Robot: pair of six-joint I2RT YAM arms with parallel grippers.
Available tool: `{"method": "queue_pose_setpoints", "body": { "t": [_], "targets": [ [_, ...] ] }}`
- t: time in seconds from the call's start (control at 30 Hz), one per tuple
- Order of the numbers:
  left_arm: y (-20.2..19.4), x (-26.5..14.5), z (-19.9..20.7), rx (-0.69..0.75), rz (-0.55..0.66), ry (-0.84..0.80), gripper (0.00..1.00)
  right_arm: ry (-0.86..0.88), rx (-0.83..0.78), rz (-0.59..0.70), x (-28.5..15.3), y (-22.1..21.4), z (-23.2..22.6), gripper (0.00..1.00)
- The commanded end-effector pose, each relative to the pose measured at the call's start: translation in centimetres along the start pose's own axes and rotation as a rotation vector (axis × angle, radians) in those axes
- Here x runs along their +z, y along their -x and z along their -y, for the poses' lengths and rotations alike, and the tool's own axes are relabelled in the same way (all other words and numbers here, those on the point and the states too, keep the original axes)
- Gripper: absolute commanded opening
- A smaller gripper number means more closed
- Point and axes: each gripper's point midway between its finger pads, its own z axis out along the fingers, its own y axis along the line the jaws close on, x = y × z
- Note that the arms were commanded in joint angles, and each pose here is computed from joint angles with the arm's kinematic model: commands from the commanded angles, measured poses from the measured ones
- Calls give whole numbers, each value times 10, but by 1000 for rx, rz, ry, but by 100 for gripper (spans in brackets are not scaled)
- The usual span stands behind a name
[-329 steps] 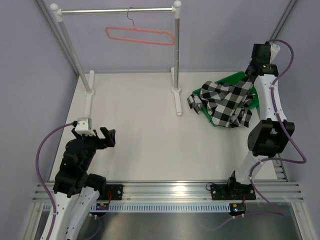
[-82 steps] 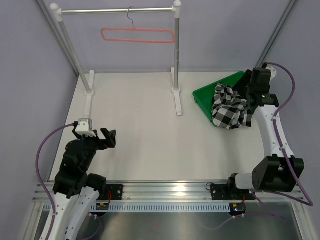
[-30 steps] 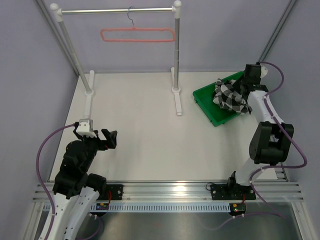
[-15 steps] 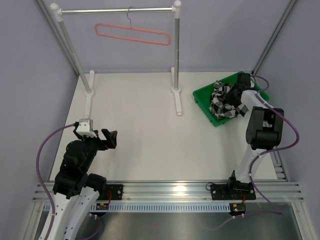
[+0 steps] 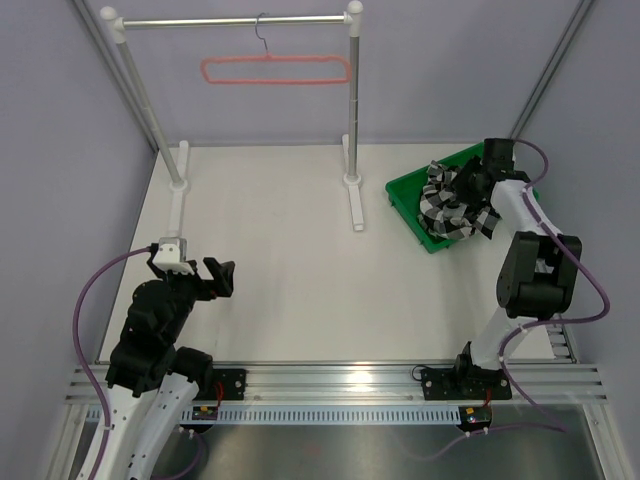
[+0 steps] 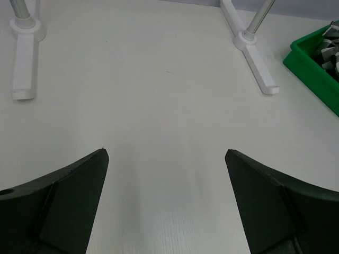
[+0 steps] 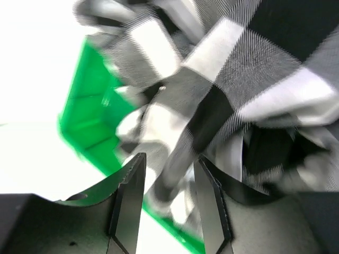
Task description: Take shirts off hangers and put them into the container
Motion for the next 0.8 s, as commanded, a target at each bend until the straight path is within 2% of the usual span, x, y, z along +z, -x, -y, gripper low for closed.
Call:
{"method": "queue_pose_setpoints", "body": {
  "t": [0.0,0.13,0.37,0.57,0.77],
  "targets": [
    [7,2,5,-16,24,-17,99,70,-45,179,-69,48,-28,50],
    [7,2,5,-16,25,-20,99,53,2,239,-99,50,-22,51],
    [8,0,6,-15,34,-26,99,-56,163,307,-108,31,41,45],
    [9,-1,6,-15,36,-30,99,-126,236,272,-85,8,80,40],
    [8,0,6,-15,33,-29,99,-114,240,206,-51,2,83,39]
  ]
}}
